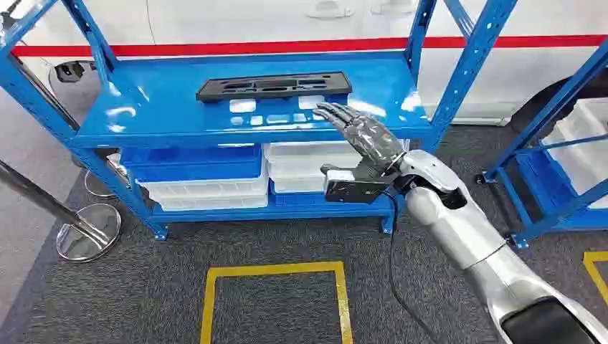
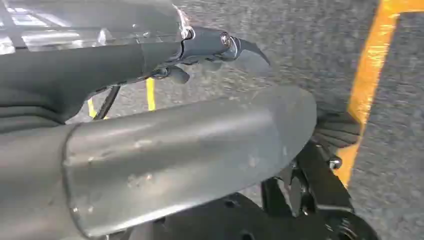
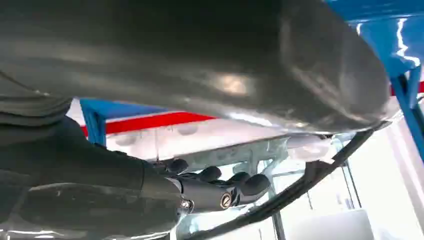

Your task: Take the parts from the cabinet and place them on the table.

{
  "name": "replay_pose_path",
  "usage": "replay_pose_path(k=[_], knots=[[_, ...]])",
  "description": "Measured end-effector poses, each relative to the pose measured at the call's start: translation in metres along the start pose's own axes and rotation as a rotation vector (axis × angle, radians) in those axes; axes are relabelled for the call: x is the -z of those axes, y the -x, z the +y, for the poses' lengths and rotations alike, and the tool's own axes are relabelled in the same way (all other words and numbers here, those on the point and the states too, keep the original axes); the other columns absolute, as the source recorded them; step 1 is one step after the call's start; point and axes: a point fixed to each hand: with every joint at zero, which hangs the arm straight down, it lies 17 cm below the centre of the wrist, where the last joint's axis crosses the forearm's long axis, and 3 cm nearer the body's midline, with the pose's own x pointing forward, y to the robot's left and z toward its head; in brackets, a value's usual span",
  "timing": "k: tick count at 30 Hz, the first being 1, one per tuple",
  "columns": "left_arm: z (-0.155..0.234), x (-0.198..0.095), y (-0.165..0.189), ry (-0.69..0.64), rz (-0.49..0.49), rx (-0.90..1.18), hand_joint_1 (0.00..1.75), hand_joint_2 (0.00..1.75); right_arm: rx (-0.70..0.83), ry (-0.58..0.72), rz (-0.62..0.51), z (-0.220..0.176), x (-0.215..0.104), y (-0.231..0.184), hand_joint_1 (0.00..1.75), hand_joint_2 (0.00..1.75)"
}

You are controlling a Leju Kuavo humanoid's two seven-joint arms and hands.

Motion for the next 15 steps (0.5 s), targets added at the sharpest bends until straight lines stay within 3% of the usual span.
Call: replay_pose_path(k=[15], knots=[[-0.003, 0.0, -0.003, 0.005, -0.003, 0.009, 0.0, 0.0, -0.001, -0.012, -0.011, 0.007, -0.003, -0.006, 0.0, 0.0]])
